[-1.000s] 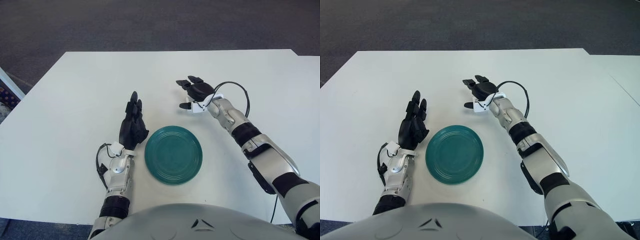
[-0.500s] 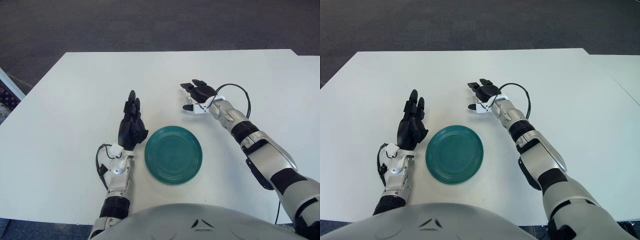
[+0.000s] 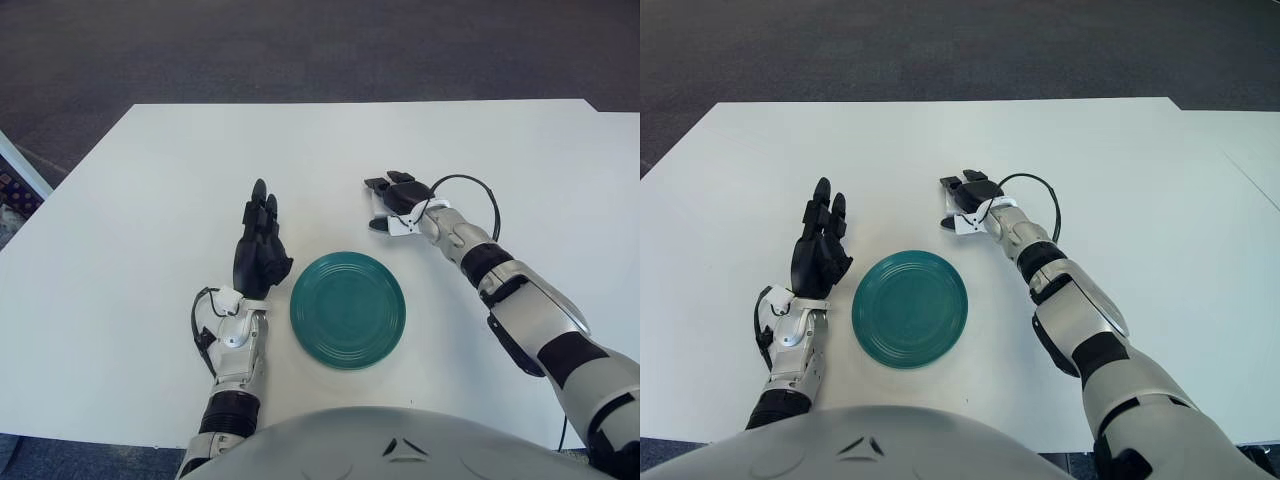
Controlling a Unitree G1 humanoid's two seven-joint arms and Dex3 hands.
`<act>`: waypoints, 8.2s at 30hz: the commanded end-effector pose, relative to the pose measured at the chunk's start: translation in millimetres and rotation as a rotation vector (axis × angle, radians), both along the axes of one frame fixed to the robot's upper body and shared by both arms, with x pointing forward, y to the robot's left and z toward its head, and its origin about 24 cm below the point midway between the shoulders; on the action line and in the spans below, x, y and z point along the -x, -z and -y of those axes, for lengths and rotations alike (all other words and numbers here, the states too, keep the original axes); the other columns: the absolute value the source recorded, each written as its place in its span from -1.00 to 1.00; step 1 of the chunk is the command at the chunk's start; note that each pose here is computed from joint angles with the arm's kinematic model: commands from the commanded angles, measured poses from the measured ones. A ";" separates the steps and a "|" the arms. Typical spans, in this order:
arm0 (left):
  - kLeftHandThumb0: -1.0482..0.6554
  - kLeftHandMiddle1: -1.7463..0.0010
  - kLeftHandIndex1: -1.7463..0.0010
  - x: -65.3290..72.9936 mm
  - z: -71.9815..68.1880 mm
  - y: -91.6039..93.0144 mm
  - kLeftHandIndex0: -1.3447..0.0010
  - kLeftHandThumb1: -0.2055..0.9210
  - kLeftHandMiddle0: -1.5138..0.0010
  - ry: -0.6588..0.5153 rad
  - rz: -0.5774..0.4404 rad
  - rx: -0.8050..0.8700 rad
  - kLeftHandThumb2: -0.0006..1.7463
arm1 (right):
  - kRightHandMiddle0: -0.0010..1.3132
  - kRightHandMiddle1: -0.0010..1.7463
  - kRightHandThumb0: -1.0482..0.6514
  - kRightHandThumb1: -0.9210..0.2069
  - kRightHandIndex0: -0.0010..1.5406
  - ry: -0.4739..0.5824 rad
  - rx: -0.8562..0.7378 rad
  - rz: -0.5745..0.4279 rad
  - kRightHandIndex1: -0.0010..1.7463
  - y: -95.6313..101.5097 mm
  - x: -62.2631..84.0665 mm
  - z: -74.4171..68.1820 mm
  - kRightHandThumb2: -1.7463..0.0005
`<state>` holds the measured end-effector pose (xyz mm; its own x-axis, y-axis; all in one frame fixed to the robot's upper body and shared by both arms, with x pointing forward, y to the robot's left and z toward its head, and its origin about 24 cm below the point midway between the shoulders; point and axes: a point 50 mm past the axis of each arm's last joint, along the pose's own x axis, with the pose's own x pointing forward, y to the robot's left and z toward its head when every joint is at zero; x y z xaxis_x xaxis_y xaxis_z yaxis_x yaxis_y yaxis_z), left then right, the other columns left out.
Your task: Put the charger into the plate.
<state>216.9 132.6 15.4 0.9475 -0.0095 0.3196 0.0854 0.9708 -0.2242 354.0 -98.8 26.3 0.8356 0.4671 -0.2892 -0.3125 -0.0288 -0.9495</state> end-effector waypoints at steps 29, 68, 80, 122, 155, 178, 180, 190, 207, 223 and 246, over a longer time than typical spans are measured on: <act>-1.00 1.00 1.00 23.4 15.8 43.9 1.00 1.00 1.00 0.015 -0.212 0.133 -0.14 | -1.00 -0.90 -0.92 -1.00 -1.00 0.046 0.204 -0.096 -1.00 39.5 16.7 31.8 0.07; -1.00 1.00 0.99 17.0 5.6 41.9 0.97 1.00 1.00 -0.048 -0.275 0.242 -0.12 | -0.03 1.00 -0.45 -1.00 -0.03 -0.104 0.163 0.196 1.00 41.0 27.7 24.7 0.24; -1.00 1.00 0.95 13.3 0.5 46.5 0.90 1.00 1.00 -0.039 -0.282 0.261 -0.15 | 0.09 1.00 -0.34 -1.00 0.06 -0.078 0.097 0.184 1.00 40.0 27.9 22.1 0.24; -1.00 1.00 0.95 16.4 -0.1 46.0 0.98 1.00 1.00 -0.012 -0.277 0.202 -0.12 | 0.17 1.00 -0.33 -1.00 0.20 -0.390 -0.221 0.442 1.00 -112.1 15.6 -12.9 0.21; -1.00 0.99 0.90 17.2 -5.6 49.1 0.91 1.00 0.85 0.118 -0.190 0.346 -0.03 | 0.23 1.00 -0.33 -1.00 0.36 -0.898 -0.158 0.338 1.00 -97.6 126.5 -52.4 0.22; -1.00 1.00 0.99 14.4 -4.2 49.3 1.00 1.00 1.00 0.011 -0.290 0.183 -0.03 | 0.13 1.00 -0.31 -1.00 0.26 -1.069 -0.110 0.212 1.00 -53.0 135.7 -60.4 0.37; -1.00 1.00 1.00 13.5 -4.1 48.9 1.00 1.00 1.00 0.005 -0.291 0.177 -0.03 | 0.11 1.00 -0.31 -1.00 0.24 -1.060 -0.069 0.178 1.00 -48.4 133.8 -59.2 0.37; -1.00 1.00 1.00 10.9 -0.3 46.0 1.00 1.00 1.00 -0.014 -0.292 0.175 -0.04 | 0.02 1.00 -0.33 -1.00 0.18 -1.029 0.039 0.061 1.00 -28.0 128.5 -57.9 0.34; -1.00 1.00 1.00 9.9 2.4 44.8 1.00 1.00 1.00 -0.003 -0.291 0.177 -0.06 | -0.01 1.00 -0.41 -1.00 0.20 -0.968 0.077 0.007 1.00 4.8 135.1 -56.9 0.16; -1.00 1.00 1.00 6.7 -5.0 36.8 1.00 1.00 1.00 0.011 -0.329 0.011 0.04 | -0.91 0.57 -0.92 -1.00 -0.87 -0.986 0.151 -0.067 0.93 -9.1 149.5 -49.3 -0.18; -1.00 1.00 1.00 6.4 -10.1 37.0 1.00 1.00 1.00 -0.006 -0.388 -0.061 0.09 | -1.00 -1.00 -1.00 -1.00 -1.00 -0.943 0.110 -0.117 -1.00 -21.2 151.6 -47.9 -0.22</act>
<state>223.5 137.5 -0.9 0.9969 -0.0424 0.0661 0.0539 0.9816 -0.1831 205.5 -43.4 57.2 0.0928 0.9171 -0.3877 -0.1726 -0.3686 -0.9134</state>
